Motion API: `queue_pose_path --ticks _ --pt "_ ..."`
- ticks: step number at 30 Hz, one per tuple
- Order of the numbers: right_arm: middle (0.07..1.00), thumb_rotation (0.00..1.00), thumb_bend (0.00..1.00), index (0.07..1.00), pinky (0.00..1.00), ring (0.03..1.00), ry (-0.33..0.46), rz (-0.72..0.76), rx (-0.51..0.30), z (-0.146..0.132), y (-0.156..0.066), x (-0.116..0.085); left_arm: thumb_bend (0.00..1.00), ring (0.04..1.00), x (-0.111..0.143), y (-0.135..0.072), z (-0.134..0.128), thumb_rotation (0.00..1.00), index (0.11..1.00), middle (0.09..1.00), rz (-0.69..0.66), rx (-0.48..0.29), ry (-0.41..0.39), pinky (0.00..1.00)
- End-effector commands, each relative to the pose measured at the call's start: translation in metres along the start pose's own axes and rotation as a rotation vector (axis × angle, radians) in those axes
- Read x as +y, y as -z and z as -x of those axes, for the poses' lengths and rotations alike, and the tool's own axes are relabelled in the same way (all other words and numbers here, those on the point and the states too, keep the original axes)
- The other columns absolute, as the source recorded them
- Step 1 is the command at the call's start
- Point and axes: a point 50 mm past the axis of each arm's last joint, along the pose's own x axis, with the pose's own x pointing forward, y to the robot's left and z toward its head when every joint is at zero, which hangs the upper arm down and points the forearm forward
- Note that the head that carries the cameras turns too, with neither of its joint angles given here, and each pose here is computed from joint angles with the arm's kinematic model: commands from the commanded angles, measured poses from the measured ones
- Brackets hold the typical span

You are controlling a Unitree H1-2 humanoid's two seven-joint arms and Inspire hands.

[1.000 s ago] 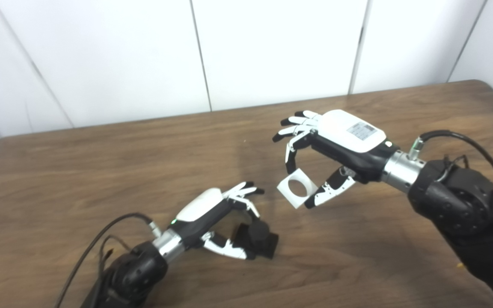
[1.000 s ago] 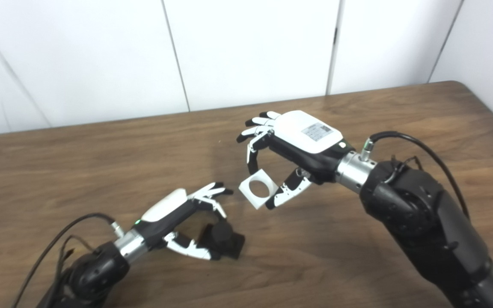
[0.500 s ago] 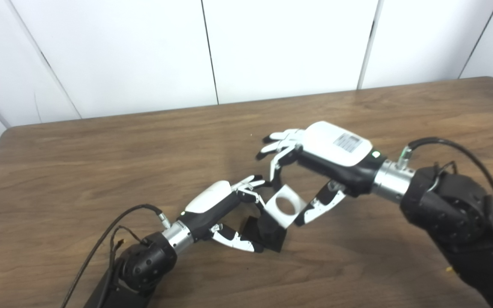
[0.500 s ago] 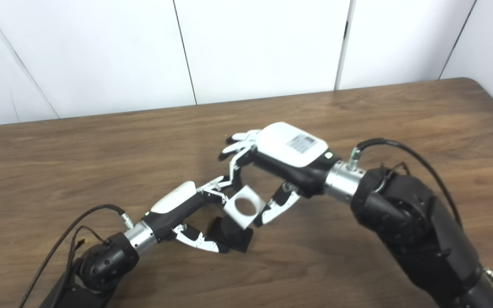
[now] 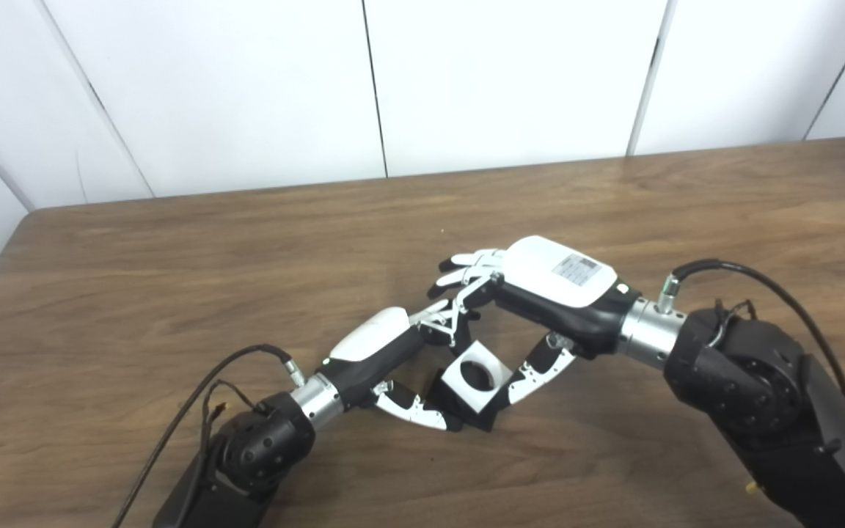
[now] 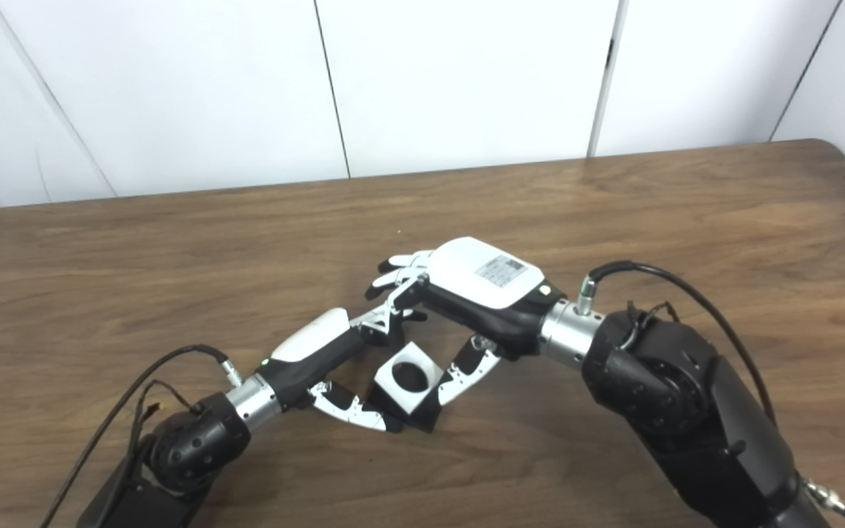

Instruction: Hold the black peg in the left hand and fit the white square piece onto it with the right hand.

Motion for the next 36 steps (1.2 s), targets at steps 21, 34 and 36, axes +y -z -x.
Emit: queue_pose_path --ticks 21,34,36 --pt "0.828 0.14 0.52 0.481 0.89 0.904 0.005 0.038 -0.012 -0.014 0.005 -0.004 0.52 1.000 -0.009 -0.004 -0.003 0.07 0.492 0.935 -0.031 0.018 0.036 0.94" --pt "0.834 0.14 0.52 0.482 0.87 0.904 -0.009 0.029 0.018 -0.015 0.014 0.001 0.52 1.000 -0.010 -0.005 -0.003 0.07 0.492 0.937 -0.030 0.023 0.043 0.93" --pt "0.834 0.14 0.52 0.481 0.87 0.904 -0.012 0.023 0.028 -0.015 0.017 0.003 0.52 1.000 -0.010 -0.005 -0.003 0.07 0.492 0.937 -0.027 0.023 0.044 0.92"
